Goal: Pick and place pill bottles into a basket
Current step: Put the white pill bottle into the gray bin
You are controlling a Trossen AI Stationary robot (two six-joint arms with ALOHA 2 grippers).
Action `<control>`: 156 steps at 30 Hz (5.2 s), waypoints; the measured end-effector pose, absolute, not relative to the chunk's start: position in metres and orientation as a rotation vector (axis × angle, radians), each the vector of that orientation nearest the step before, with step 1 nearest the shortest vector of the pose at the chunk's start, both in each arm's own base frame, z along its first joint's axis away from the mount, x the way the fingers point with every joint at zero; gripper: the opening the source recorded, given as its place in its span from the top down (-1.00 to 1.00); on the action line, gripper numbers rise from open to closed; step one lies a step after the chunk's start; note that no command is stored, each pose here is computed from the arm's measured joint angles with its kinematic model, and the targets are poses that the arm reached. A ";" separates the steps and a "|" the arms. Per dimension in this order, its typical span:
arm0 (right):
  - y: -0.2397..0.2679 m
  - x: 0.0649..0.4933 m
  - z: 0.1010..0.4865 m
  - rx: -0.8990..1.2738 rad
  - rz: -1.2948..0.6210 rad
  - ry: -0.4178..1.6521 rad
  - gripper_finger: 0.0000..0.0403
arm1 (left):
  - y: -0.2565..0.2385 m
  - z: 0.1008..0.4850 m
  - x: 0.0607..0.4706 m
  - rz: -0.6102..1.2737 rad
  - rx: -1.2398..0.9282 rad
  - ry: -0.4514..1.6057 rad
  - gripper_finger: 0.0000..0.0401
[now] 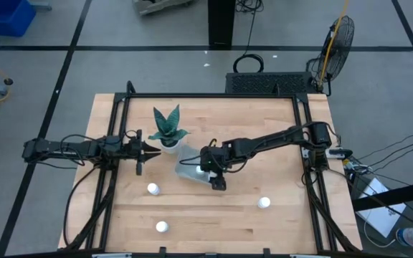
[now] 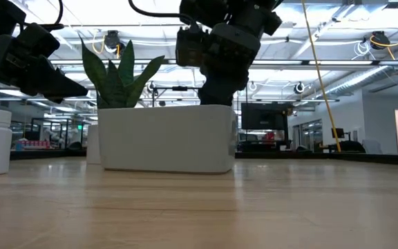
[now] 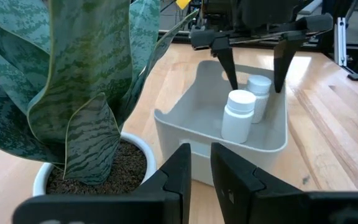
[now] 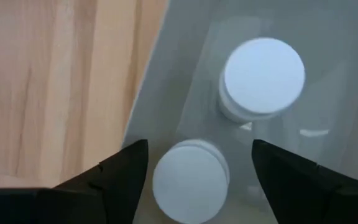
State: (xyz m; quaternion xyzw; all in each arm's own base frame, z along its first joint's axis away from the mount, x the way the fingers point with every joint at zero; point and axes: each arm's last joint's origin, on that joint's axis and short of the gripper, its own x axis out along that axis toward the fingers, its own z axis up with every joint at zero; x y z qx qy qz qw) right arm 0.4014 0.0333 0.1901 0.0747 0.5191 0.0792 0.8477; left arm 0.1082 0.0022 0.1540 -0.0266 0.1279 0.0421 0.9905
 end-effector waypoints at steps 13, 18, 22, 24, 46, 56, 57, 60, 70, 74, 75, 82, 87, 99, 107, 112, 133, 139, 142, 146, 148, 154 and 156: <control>0.029 0.382 0.247 0.068 0.030 0.947 -0.37 | 0.002 0.154 0.108 0.085 -0.054 0.256 0.68; 0.035 0.353 0.279 0.130 -0.064 0.958 -0.37 | 0.002 0.154 0.108 0.085 -0.062 0.257 0.68; 0.049 0.330 0.294 0.206 -0.166 0.993 -0.37 | 0.002 0.154 0.108 0.086 -0.071 0.256 0.68; 0.055 0.319 0.295 0.275 -0.221 1.048 -0.37 | 0.002 0.154 0.108 0.087 -0.072 0.256 0.68; 0.140 0.241 0.258 0.558 -0.673 1.398 -0.37 | 0.002 0.154 0.108 0.093 -0.112 0.254 0.68; 0.166 0.228 0.219 0.688 -0.638 1.357 -0.37 | 0.002 0.154 0.108 0.096 -0.128 0.253 0.68; 0.167 0.229 0.216 0.698 -0.629 1.350 -0.37 | 0.002 0.154 0.108 0.096 -0.128 0.253 0.68; 0.167 0.230 0.208 0.720 -0.607 1.336 -0.37 | 0.002 0.154 0.108 0.096 -0.125 0.253 0.68; 0.167 0.227 0.199 0.747 -0.601 1.362 -0.37 | 0.002 0.154 0.108 0.093 -0.097 0.255 0.68; 0.167 0.227 0.198 0.754 -0.595 1.378 -0.37 | 0.002 0.154 0.108 0.093 -0.097 0.255 0.68; 0.167 0.227 0.198 0.753 -0.595 1.378 -0.37 | 0.002 0.154 0.108 0.093 -0.097 0.255 0.68; 0.167 0.227 0.198 0.753 -0.594 1.381 -0.32 | 0.002 0.154 0.108 0.094 -0.101 0.255 0.68; 0.168 0.226 0.198 0.756 -0.580 1.406 -0.04 | 0.002 0.154 0.108 0.094 -0.102 0.255 0.68; 0.167 0.230 0.199 0.650 -0.491 1.360 0.30 | 0.002 0.154 0.108 0.094 -0.102 0.255 0.68; 0.155 0.243 0.202 0.560 -0.452 1.255 0.30 | 0.002 0.154 0.108 0.094 -0.101 0.255 0.68; 0.142 0.254 0.208 0.520 -0.396 1.200 0.30 | 0.002 0.154 0.108 0.094 -0.099 0.255 0.68; 0.057 0.294 0.308 0.272 -0.283 0.826 0.30 | 0.002 0.154 0.108 0.094 -0.094 0.256 0.68; 0.028 0.302 0.304 0.289 -0.274 0.855 0.30 | 0.002 0.154 0.108 0.093 -0.088 0.256 0.68; 0.017 0.310 0.303 0.306 -0.243 0.830 0.30 | 0.002 0.154 0.108 0.092 -0.088 0.256 0.68; 0.007 0.316 0.298 0.307 -0.237 0.858 0.30 | 0.002 0.154 0.108 0.091 -0.077 0.257 0.68; 0.005 0.319 0.296 0.292 -0.242 0.891 0.30 | 0.002 0.154 0.108 0.093 -0.072 0.257 0.68; 0.006 0.338 0.307 0.234 -0.223 0.947 0.30 | 0.003 0.154 0.108 0.099 -0.064 0.255 0.68; 0.006 0.345 0.308 0.209 -0.224 0.989 0.30 | 0.003 0.154 0.108 0.102 -0.060 0.256 0.68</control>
